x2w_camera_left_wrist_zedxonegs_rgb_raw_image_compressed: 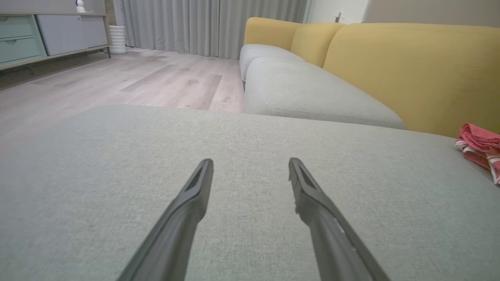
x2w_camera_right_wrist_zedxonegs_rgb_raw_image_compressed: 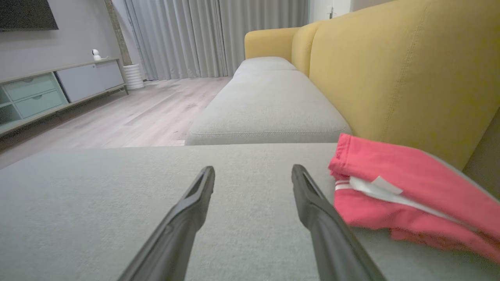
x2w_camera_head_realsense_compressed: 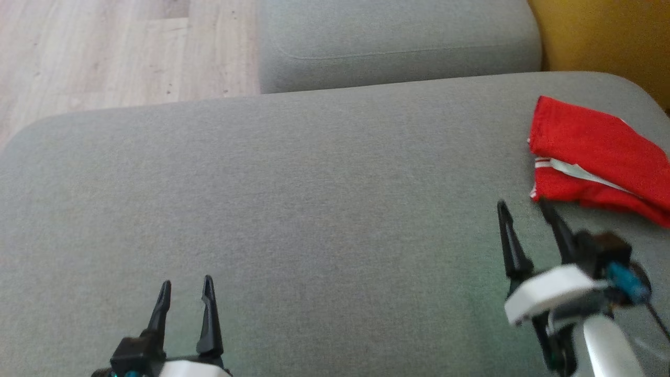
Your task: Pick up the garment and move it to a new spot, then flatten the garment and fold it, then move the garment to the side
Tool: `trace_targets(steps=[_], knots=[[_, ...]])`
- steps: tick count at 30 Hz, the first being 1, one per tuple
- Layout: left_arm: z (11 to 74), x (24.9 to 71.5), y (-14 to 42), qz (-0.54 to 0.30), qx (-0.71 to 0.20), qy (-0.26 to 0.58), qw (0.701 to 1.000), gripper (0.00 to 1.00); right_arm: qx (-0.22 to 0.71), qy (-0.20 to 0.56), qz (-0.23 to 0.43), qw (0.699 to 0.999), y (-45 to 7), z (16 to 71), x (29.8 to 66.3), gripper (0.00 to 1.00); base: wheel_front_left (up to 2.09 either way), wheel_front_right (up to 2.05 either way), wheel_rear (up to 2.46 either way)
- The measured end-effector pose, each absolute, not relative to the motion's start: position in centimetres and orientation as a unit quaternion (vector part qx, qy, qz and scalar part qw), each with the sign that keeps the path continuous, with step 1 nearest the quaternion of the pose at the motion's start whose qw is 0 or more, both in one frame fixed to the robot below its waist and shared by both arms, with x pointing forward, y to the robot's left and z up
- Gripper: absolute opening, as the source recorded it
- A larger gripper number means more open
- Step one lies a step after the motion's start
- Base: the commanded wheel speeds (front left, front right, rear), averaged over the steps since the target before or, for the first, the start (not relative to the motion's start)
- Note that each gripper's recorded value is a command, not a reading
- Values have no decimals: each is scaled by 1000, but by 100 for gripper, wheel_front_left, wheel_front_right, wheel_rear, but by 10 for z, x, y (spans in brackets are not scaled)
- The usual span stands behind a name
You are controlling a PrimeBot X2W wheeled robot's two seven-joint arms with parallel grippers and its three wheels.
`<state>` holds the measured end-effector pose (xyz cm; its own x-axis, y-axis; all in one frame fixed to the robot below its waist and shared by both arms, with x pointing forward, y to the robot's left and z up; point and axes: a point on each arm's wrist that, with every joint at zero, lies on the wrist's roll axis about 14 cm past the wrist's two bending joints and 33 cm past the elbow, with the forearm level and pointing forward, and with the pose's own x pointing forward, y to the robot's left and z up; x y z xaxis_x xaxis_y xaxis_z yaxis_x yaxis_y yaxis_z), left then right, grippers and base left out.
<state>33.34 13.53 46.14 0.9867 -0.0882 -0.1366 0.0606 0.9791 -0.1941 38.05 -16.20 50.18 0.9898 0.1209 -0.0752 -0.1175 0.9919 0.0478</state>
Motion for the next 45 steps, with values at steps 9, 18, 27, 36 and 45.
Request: trace_targets(steps=[9,18,27,36,45], knots=[[456,317,155,-4,-97,77,992,100,58,39,73,995,-149,492,349,100,0,0,0],[452,310,158,0,-108,81,991,100,71,40,75,994,-147,488,341,100,0,0,0],[455,312,161,4,-113,77,991,100,71,41,76,994,-147,487,342,100,0,0,0],[415,290,158,16,-118,145,982,0,85,115,66,987,-149,441,323,0,0,0,0],[412,293,160,29,-170,159,972,0,144,119,52,981,-151,440,323,0,0,0,0]])
